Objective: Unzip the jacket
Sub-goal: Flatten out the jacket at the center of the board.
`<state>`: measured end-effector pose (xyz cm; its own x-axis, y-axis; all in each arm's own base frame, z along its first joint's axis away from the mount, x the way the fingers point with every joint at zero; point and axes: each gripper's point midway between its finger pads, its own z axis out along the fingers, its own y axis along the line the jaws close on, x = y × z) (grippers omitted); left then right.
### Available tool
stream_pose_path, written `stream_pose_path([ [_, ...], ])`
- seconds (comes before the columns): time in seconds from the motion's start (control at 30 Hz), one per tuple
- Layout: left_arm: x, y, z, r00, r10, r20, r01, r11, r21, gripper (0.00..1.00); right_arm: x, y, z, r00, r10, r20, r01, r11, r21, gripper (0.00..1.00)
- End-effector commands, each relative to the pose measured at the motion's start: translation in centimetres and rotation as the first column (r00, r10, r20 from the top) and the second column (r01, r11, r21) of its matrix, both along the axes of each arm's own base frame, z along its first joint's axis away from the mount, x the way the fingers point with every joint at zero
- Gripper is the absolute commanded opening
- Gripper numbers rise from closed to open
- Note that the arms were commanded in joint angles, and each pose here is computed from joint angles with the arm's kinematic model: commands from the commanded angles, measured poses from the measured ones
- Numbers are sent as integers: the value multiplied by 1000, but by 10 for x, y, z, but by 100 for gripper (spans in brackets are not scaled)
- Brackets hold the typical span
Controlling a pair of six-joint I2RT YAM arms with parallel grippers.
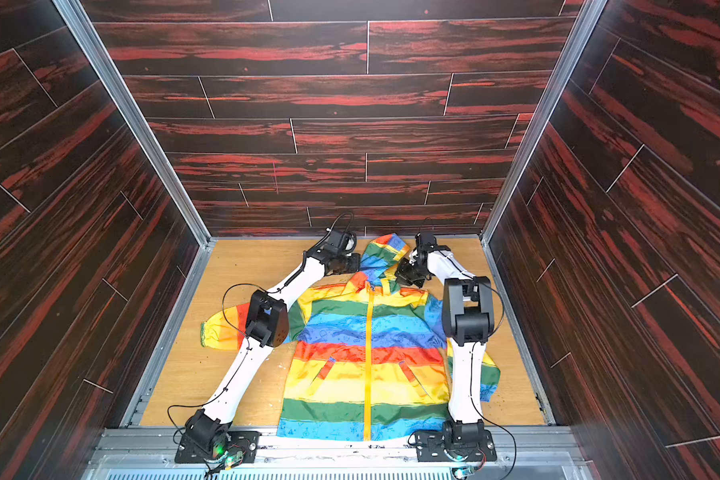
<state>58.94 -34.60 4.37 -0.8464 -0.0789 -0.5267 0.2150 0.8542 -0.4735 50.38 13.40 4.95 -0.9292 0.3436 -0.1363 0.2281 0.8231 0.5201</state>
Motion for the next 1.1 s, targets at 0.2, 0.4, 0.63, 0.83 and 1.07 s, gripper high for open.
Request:
stream_pose_path([
  [0.2, 24, 70, 41, 978, 207, -4, -205, 964, -169, 0, -3, -2, -7, 1000, -28, -6, 28, 1000, 5, 0],
  [0.4, 24, 73, 44, 978, 210, -6, -208, 966, -151, 34, 0, 4, -3, 1000, -4, 8, 3, 1000, 29, 17],
  [0.63, 15, 121, 112, 954, 266, 138, -278, 957, 82, 88, 4, -44, 36, 983, -98, 152, 134, 960, -247, 61],
  [0.83, -34, 81, 145, 987, 63, 151, -63, 998, 0, 73, -13, -22, 78, 955, -25, 295, 80, 982, -174, 51],
  [1.07, -106, 7, 99, 990, -141, -8, 141, 990, 19, 54, -62, 57, 79, 968, 118, 221, -163, 966, 200, 30],
])
